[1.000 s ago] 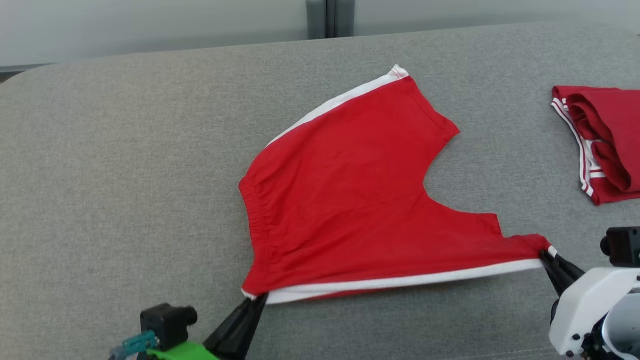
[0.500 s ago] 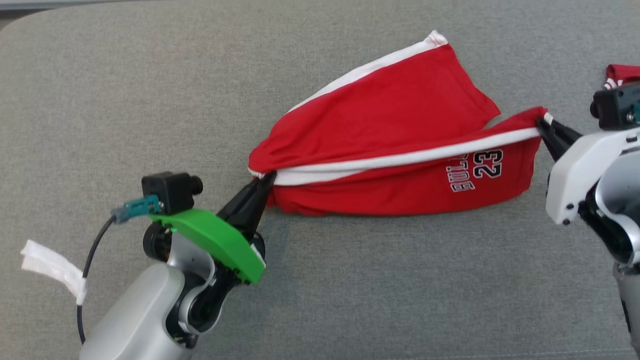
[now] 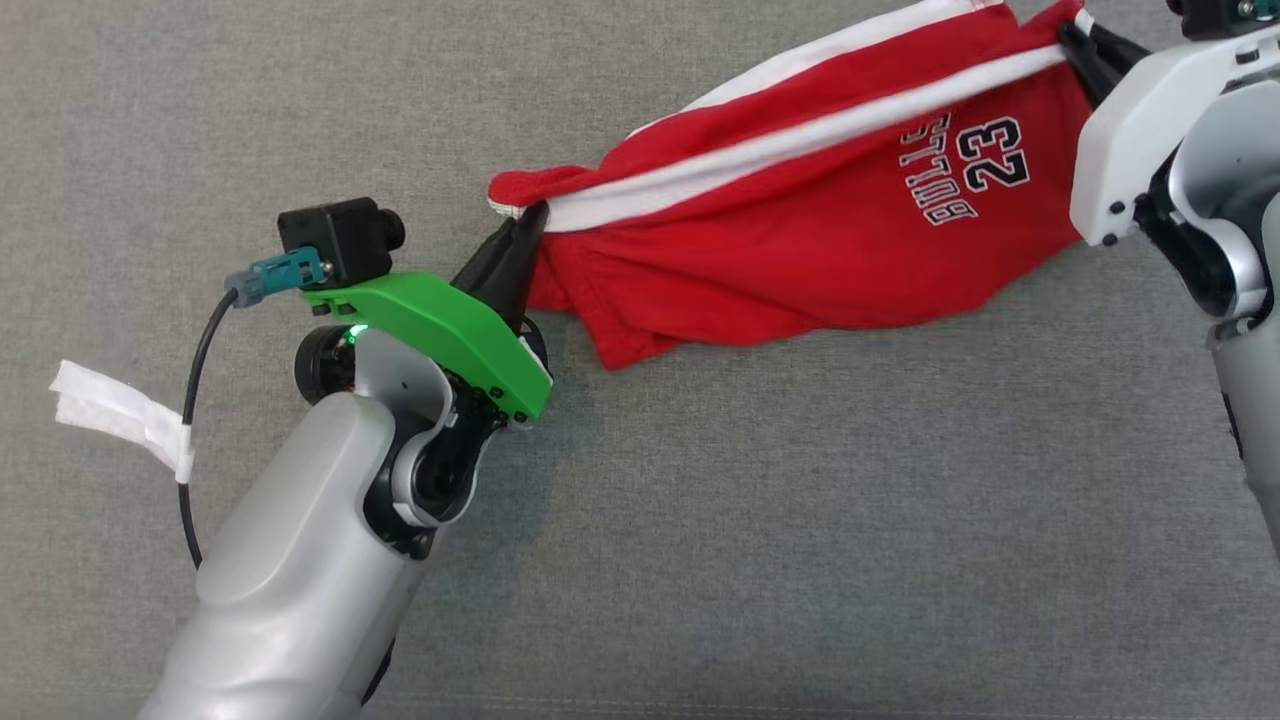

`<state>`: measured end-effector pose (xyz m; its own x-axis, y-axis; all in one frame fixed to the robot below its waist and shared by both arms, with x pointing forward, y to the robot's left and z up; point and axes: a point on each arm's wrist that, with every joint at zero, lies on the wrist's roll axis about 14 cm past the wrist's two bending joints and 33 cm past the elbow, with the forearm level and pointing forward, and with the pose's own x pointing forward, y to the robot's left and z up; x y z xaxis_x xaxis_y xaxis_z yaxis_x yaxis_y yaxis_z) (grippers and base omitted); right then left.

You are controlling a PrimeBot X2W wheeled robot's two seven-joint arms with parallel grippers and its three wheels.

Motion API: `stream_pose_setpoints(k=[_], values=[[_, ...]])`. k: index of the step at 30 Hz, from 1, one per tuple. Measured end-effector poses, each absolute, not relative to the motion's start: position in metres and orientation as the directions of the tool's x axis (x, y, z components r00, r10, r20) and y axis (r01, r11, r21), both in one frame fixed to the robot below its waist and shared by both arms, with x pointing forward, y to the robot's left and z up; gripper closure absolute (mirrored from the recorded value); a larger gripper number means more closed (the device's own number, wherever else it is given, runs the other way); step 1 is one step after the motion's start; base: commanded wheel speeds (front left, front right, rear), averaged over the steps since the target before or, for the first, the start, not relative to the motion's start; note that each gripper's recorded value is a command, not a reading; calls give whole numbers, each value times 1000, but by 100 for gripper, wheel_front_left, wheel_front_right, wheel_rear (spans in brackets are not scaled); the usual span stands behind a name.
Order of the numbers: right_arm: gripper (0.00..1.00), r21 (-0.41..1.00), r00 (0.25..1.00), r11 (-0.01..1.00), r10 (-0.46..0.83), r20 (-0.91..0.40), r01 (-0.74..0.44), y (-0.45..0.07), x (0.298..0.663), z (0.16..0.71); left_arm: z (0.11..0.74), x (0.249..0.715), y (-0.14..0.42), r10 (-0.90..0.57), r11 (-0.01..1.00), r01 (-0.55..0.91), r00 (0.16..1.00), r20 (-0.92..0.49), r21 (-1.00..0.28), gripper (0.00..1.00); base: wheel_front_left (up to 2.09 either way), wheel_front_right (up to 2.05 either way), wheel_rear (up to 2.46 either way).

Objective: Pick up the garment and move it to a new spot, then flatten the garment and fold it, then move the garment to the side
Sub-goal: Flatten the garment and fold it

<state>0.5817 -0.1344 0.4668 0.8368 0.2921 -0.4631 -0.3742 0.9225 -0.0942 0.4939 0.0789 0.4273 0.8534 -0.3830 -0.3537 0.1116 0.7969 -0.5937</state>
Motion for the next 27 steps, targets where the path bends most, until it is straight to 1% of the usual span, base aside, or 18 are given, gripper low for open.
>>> stream_pose_setpoints(k=[3, 7, 8, 9, 10, 11, 12, 13, 17, 20, 23, 27], values=[[100, -84, 846, 927, 294, -445, -366, -130, 596, 461, 418, 497, 88, -337, 808, 60, 862, -378, -586, 100, 0, 0, 0], [100, -55, 846, 927, 312, -433, -370, -117, 607, 448, 409, 498, 92, -321, 811, 37, 863, -390, -584, 99, 0, 0, 0], [100, -54, 843, 927, 312, -438, -370, -115, 608, 443, 406, 498, 92, -322, 811, 36, 861, -394, -584, 88, 0, 0, 0], [100, -52, 842, 928, 311, -440, -370, -114, 609, 439, 405, 498, 92, -318, 811, 31, 861, -396, -584, 89, 0, 0, 0], [100, -54, 845, 928, 311, -435, -369, -114, 611, 437, 404, 499, 92, -317, 810, 30, 863, -394, -586, 84, 0, 0, 0], [24, -62, 855, 928, 311, -416, -368, -113, 615, 438, 405, 500, 92, -315, 807, 30, 867, -387, -590, 64, 0, 0, 0], [0, -64, 862, 929, 309, -402, -364, -113, 618, 440, 407, 501, 92, -311, 802, 29, 873, -376, -596, 4, 0, 0, 0], [0, -63, 867, 931, 309, -390, -360, -112, 622, 441, 409, 503, 92, -308, 797, 30, 880, -363, -604, 0, 0, 0, 0], [0, -53, 875, 931, 320, -365, -362, -106, 623, 441, 414, 504, 92, -312, 794, 45, 887, -342, -606, 0, 0, 0, 0], [0, -35, 882, 935, 320, -346, -353, -106, 621, 446, 421, 498, 86, -358, 795, 109, 878, -317, -597, 0, 0, 0, 0], [0, -10, 889, 939, 322, -326, -343, -107, 618, 455, 426, 490, 98, -338, 804, 114, 895, -290, -583, 0, 0, 0, 0], [0, 33, 883, 946, 314, -350, -323, -115, 603, 453, 436, 473, 112, -306, 810, 126, 924, -230, -572, 0, 0, 0, 0]])
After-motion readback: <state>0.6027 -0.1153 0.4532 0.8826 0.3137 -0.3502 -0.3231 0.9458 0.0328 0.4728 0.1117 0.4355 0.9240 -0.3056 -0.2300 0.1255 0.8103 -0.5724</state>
